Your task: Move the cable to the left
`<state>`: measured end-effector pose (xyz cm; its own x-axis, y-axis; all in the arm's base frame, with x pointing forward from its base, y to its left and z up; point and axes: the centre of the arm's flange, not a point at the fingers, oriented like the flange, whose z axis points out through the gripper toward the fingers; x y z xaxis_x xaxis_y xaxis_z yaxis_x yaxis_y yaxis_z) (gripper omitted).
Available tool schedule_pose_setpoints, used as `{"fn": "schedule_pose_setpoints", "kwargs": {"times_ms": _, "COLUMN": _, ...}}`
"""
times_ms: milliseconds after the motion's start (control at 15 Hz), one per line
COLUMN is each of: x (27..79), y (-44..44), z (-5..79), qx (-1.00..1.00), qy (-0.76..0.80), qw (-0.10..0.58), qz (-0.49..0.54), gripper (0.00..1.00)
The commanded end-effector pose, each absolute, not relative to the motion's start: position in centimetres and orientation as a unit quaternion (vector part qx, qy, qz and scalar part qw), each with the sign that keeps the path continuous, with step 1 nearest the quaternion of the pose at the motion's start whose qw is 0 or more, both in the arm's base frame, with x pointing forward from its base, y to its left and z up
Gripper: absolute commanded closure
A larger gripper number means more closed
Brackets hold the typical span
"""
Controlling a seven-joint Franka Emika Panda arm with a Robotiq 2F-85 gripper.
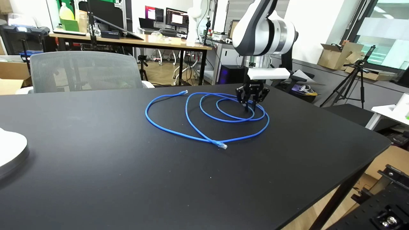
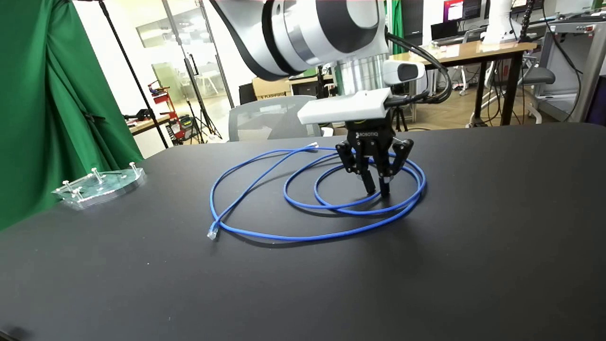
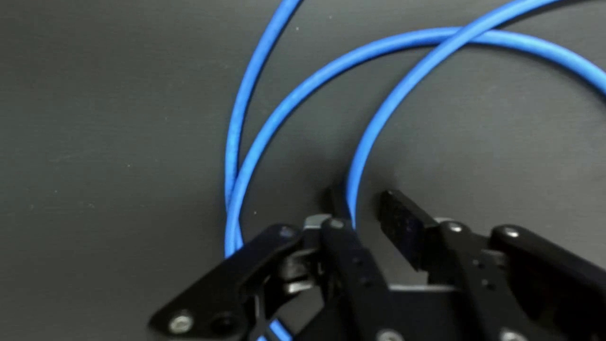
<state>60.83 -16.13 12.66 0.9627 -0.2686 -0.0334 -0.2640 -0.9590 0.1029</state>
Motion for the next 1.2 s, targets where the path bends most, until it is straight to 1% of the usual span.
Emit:
{"fn": "schedule_pose_setpoints", "kwargs": {"times_ms": 0, "x": 60.5, "y": -16.5, "z": 13.9, "qx": 0.988, "qy": -0.142, "qw": 0.052, "qz": -0.008, "gripper": 0.99}}
{"fn": "schedule_pose_setpoints", "kwargs": {"times_ms": 200, "x": 60.5, "y": -16.6, "z": 14.4, "qx": 0.989, "qy": -0.142, "qw": 0.052, "qz": 0.0, "gripper": 1.0}}
{"fn": "schedule_pose_setpoints", "kwargs": {"times_ms": 267, "x": 60.6, "y": -16.4, "z": 14.7, "qx": 0.989, "qy": -0.139, "qw": 0.054, "qz": 0.005, "gripper": 0.98}}
{"fn": "schedule_pose_setpoints", "kwargs": {"times_ms": 400, "x": 61.1, "y": -15.5, "z": 15.9, "qx": 0.99, "qy": -0.123, "qw": 0.059, "qz": 0.021, "gripper": 0.98}}
{"fn": "schedule_pose_setpoints", "kwargs": {"times_ms": 800, "x": 63.3, "y": -9.3, "z": 21.3, "qx": 0.994, "qy": -0.03, "qw": 0.064, "qz": 0.086, "gripper": 0.98}}
{"fn": "schedule_pose_setpoints", "kwargs": {"times_ms": 1133, "x": 64.1, "y": -3.5, "z": 22.8, "qx": 0.993, "qy": 0.067, "qw": 0.017, "qz": 0.097, "gripper": 0.98}}
